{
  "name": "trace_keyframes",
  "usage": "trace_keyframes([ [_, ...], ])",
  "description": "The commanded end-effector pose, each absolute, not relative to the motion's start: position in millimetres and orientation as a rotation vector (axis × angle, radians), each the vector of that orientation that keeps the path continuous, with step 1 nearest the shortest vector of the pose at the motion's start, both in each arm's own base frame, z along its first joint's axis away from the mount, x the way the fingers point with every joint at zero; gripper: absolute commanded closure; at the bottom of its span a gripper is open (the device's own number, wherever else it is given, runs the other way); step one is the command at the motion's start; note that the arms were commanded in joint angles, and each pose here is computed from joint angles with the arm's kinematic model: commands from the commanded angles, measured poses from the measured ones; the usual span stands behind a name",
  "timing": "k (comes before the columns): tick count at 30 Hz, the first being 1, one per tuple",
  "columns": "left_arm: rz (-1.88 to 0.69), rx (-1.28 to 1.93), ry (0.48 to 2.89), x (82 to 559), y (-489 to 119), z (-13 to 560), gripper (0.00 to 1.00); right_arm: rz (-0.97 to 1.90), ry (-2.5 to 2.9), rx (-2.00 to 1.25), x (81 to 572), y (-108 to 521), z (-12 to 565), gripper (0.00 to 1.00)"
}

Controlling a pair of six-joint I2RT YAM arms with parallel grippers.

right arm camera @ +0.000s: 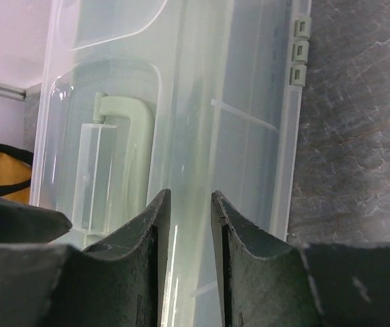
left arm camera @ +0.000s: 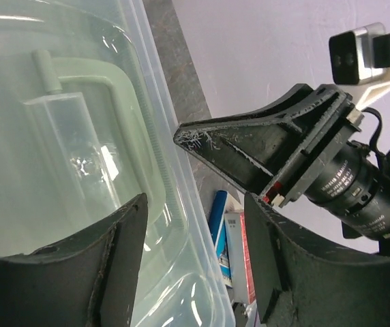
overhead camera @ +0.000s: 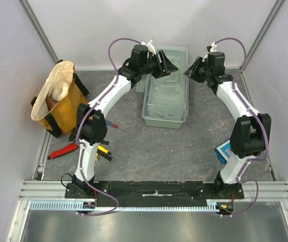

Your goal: Pack the tool kit

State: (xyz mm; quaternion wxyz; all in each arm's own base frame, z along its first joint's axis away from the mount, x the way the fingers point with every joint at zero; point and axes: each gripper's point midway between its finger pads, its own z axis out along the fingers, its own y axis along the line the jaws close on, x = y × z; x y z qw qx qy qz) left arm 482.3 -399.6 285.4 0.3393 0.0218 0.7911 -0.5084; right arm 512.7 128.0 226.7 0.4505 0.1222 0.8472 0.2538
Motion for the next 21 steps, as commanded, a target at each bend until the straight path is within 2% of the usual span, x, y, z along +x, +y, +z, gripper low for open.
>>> trace_keyframes([
  [1,-1.295,-0.042,2.069,487.0,-398.3,298.4,0.37,0.722,2.269,0.162,473.5,167.9,182.7,0.64],
  [7,-1.198,-0.216,2.179,482.6,-385.8,276.3,0.38,0.716,2.321,0.055,449.8,178.6,166.7,0.65],
  [14,-1.028,-0.176,2.177,494.9,-373.8,265.2,0.38,0.628,2.320,-0.027,440.7,188.8,168.0,0.63],
  [21,-0.939,-0.031,2.262,488.4,-376.5,237.2,0.38,0.536,2.309,0.035,437.3,174.0,172.1,0.51],
])
